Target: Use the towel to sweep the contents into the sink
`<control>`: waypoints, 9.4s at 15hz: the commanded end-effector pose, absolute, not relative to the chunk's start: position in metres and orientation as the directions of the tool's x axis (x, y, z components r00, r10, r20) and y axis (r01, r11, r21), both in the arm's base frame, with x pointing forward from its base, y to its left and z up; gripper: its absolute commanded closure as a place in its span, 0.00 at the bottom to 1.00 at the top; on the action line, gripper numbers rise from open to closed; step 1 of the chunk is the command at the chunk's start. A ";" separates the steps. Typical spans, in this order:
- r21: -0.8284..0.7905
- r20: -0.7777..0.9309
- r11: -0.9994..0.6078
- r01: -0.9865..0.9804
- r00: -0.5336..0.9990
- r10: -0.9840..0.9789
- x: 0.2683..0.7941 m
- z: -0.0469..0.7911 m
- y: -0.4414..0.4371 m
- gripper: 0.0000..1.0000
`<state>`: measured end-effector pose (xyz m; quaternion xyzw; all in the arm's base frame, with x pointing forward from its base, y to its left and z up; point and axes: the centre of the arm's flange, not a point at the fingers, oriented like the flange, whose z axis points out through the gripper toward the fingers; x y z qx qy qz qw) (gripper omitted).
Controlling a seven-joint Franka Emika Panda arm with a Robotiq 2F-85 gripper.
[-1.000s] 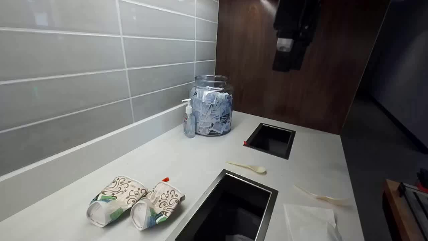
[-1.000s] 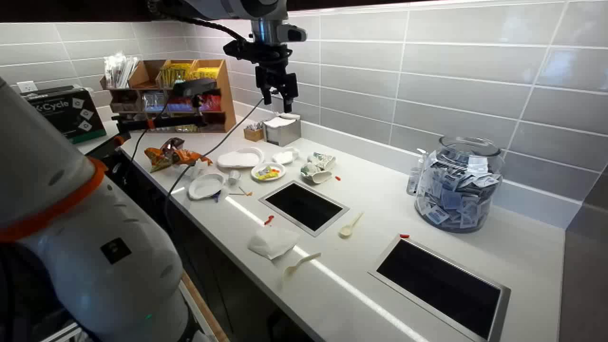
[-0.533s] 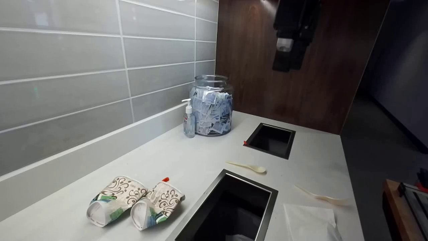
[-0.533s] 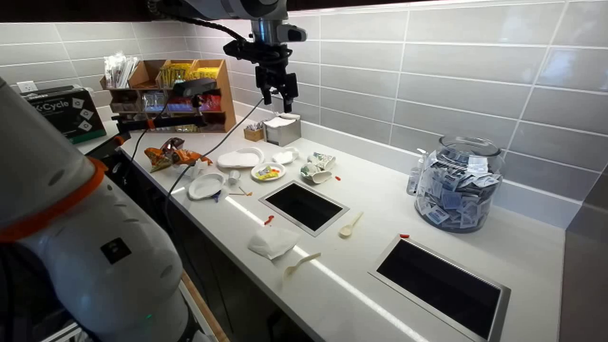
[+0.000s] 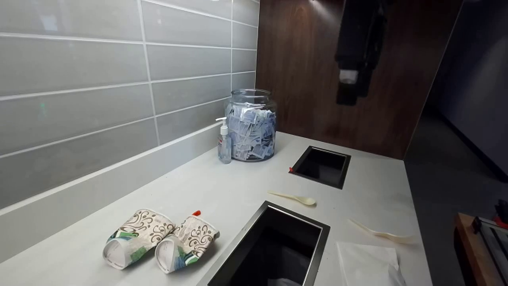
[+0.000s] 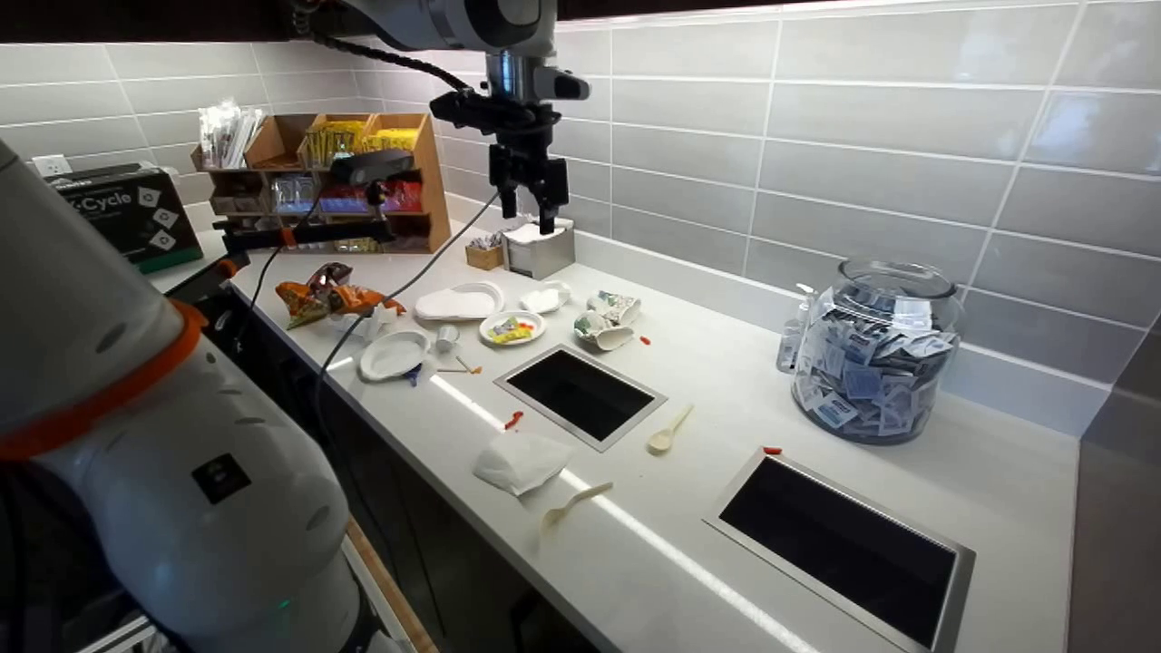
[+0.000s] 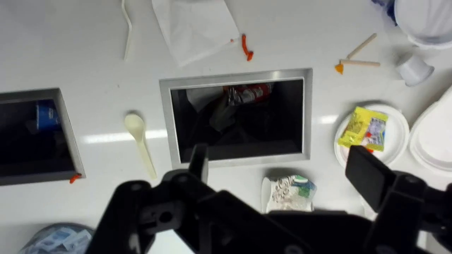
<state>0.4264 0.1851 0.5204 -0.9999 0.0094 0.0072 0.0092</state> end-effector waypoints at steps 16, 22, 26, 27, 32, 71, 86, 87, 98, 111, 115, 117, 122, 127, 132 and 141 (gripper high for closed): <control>-0.066 -0.059 -0.972 0.225 0.972 0.229 0.362 0.374 0.180 0.00; -0.031 -0.141 -0.984 0.176 0.974 0.179 0.366 0.352 0.172 0.00; 0.074 -0.316 -0.986 0.149 0.941 0.118 0.351 0.306 0.156 0.00; 0.080 -0.346 -0.984 0.158 0.930 0.121 0.349 0.298 0.154 0.00; 0.060 -0.423 -0.973 0.224 0.888 0.178 0.339 0.258 0.152 0.00; 0.036 -0.358 -0.977 0.212 0.915 0.186 0.366 0.192 0.153 1.00; -0.316 -0.389 -0.864 0.393 0.777 0.496 0.366 0.223 0.190 1.00; -0.338 -0.386 -0.851 0.403 0.765 0.516 0.367 0.223 0.192 1.00; -0.423 -0.411 -0.791 0.442 0.684 0.603 0.387 0.185 0.204 1.00; -0.243 -0.428 -0.844 0.478 0.728 0.536 0.423 0.163 0.209 1.00; -0.196 -0.390 -0.872 0.449 0.780 0.489 0.430 0.164 0.209 1.00; -0.171 -0.363 -0.884 0.435 0.806 0.467 0.434 0.167 0.210 1.00; -0.086 -0.251 -0.916 0.391 0.882 0.400 0.446 0.177 0.213 1.00; -0.036 -0.185 -0.947 0.319 0.929 0.320 0.448 0.194 0.214 1.00; -0.003 -0.093 -0.971 0.238 0.967 0.238 0.443 0.232 0.210 1.00; 0.036 -0.101 -0.985 0.169 0.981 0.165 0.427 0.292 0.188 1.00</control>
